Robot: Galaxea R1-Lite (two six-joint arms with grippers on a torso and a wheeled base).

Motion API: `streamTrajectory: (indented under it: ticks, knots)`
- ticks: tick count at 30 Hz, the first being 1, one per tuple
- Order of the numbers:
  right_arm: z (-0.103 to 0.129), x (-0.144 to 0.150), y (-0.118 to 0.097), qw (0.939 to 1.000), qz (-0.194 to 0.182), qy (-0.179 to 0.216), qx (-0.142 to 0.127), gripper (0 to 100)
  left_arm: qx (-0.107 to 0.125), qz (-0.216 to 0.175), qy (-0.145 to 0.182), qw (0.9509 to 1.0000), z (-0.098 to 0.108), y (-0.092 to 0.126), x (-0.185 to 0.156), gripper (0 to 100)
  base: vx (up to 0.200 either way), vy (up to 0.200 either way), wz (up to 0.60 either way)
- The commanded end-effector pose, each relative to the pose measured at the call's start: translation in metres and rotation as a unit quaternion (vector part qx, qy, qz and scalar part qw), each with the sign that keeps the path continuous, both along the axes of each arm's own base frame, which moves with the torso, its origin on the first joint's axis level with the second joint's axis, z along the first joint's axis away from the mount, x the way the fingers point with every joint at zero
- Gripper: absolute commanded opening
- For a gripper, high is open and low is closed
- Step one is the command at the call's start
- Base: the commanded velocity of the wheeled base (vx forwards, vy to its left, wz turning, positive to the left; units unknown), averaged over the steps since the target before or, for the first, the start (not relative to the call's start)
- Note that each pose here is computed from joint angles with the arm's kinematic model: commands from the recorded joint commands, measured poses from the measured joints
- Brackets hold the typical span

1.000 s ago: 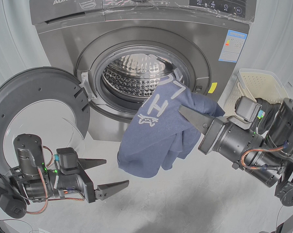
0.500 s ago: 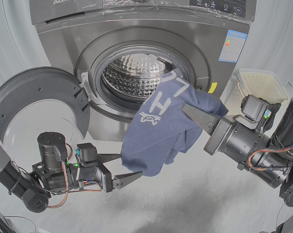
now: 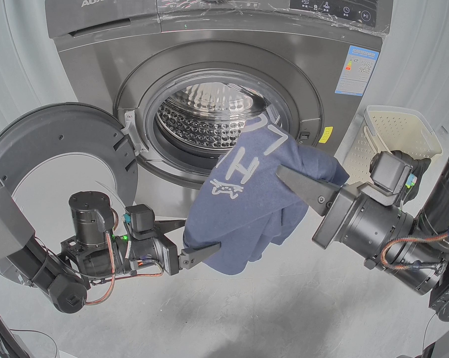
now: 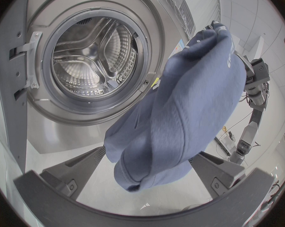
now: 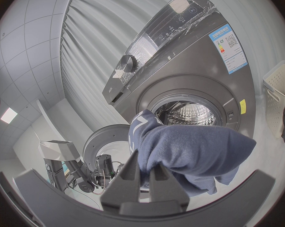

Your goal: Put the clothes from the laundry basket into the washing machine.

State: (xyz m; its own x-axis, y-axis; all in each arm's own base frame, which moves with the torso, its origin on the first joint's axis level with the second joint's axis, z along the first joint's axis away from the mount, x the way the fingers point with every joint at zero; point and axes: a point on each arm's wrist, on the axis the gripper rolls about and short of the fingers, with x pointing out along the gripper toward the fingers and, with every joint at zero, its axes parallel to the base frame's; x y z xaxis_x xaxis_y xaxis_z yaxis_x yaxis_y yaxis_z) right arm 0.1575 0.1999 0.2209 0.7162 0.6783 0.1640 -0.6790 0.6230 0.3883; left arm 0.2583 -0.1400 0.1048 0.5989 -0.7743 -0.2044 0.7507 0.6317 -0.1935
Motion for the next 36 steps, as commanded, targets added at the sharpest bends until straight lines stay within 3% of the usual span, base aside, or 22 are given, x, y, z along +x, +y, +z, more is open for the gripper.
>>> streamTrajectory:
  ticks: [1, 6, 9, 10, 21, 28, 33, 34, 36]
  knots:
    - [-0.003, 0.0, 0.003, 1.0, 0.003, 0.001, -0.007, 0, -0.007, -0.005, -0.01, 0.9999, 0.004, -0.006, 0.007, 100, 0.0, 0.0, 0.0]
    - [-0.003, 0.001, 0.004, 1.0, 0.002, -0.001, -0.007, 0, -0.002, -0.023, -0.003, 0.9997, -0.003, -0.013, 0.005, 100, 0.0, 0.0, 0.0]
    - [-0.003, 0.001, 0.004, 1.0, 0.001, -0.001, -0.007, 0, -0.009, -0.039, -0.011, 0.9992, -0.001, -0.017, 0.004, 100, 0.0, 0.0, 0.0]
    - [-0.004, 0.001, 0.003, 1.0, 0.0, 0.001, -0.009, 0, -0.012, -0.042, -0.013, 0.9989, -0.001, -0.017, 0.004, 0, 0.0, 0.0, 0.0]
    - [-0.004, 0.002, -0.001, 1.0, -0.005, 0.001, -0.008, 0, -0.03, -0.061, -0.035, 0.9971, 0.002, -0.016, -0.017, 0, 0.0, 0.0, 0.0]
    - [-0.004, 0.004, 0.0, 0.9999, -0.005, 0.002, -0.009, 0, -0.083, -0.093, -0.037, 0.9915, 0.028, -0.004, -0.077, 0, 0.0, 0.0, 0.0]
    - [-0.005, 0.002, 0.0, 0.9999, 0.0, 0.003, -0.01, 0, -0.064, -0.077, -0.005, 0.9949, 0.011, -0.005, -0.072, 0, 0.0, 0.0, 0.0]
    - [-0.005, 0.002, 0.0, 1.0, 0.0, 0.002, -0.009, 0, -0.061, -0.074, -0.002, 0.9954, 0.007, -0.006, -0.069, 100, 0.0, 0.0, 0.0]
    - [-0.002, 0.002, 0.0, 1.0, 0.0, -0.004, -0.004, 0, -0.056, -0.06, 0.003, 0.9966, 0.002, -0.007, -0.06, 100, 0.0, 0.0, 0.0]
